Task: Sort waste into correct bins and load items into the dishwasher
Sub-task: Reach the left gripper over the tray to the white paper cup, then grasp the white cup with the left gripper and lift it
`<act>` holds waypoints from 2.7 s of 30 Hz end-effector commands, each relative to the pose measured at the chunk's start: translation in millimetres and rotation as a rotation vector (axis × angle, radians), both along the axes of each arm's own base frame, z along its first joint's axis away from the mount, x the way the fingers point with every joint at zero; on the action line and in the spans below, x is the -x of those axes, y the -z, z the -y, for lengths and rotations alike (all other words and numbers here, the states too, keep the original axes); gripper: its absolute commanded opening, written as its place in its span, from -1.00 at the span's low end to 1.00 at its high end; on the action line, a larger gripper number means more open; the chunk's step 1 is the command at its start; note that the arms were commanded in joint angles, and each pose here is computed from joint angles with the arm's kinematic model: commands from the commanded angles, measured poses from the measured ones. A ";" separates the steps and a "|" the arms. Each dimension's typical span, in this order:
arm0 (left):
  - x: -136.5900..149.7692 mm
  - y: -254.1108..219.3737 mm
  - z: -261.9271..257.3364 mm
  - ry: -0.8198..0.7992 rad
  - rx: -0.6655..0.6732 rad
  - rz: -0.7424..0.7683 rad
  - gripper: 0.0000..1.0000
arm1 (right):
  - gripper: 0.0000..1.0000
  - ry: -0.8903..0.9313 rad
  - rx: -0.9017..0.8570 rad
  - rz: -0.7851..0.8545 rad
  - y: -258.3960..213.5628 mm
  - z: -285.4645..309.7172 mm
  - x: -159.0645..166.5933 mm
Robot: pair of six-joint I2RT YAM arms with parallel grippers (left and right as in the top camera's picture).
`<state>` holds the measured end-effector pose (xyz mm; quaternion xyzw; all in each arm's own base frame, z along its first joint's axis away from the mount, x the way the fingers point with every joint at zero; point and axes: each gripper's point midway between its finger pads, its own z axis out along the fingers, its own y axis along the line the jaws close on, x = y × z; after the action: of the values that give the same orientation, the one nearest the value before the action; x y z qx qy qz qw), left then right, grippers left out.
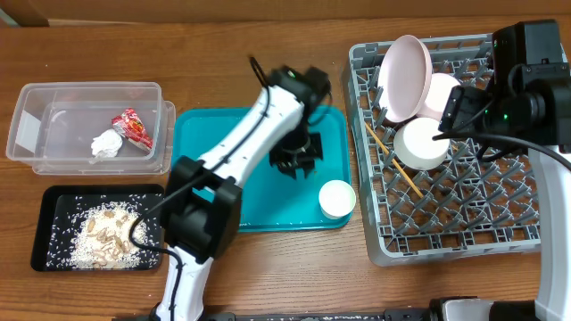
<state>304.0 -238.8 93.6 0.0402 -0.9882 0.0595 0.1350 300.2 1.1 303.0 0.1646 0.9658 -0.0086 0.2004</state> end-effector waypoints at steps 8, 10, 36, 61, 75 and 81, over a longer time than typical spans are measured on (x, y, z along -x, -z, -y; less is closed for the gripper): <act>9.6 -55.1 27.2 0.243 0.166 0.051 -0.31 | 0.54 0.005 -0.004 0.034 -7.7 1.1 -1.3; 16.5 -51.8 33.5 0.269 0.159 0.047 -0.23 | 0.54 0.005 -0.004 0.034 -7.7 1.1 -1.3; 46.4 -36.5 55.9 0.314 -0.031 0.104 0.01 | 0.55 0.004 -0.003 0.018 -6.0 1.3 2.1; 47.4 29.5 39.3 0.298 -0.132 0.099 -0.79 | 0.55 0.004 -0.003 0.014 -5.7 1.3 2.9; 7.1 -47.3 26.3 0.256 0.108 0.107 -0.92 | 0.95 -0.132 -0.110 0.009 -6.5 -23.1 5.9; 6.0 -178.3 63.4 0.441 0.973 0.171 -0.92 | 0.99 -0.588 -0.443 0.130 -38.6 -86.4 23.1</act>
<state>307.6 -270.6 182.7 -0.1278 -0.9543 0.2431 0.1182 293.8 45.5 306.4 0.0492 0.9737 0.1366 0.1756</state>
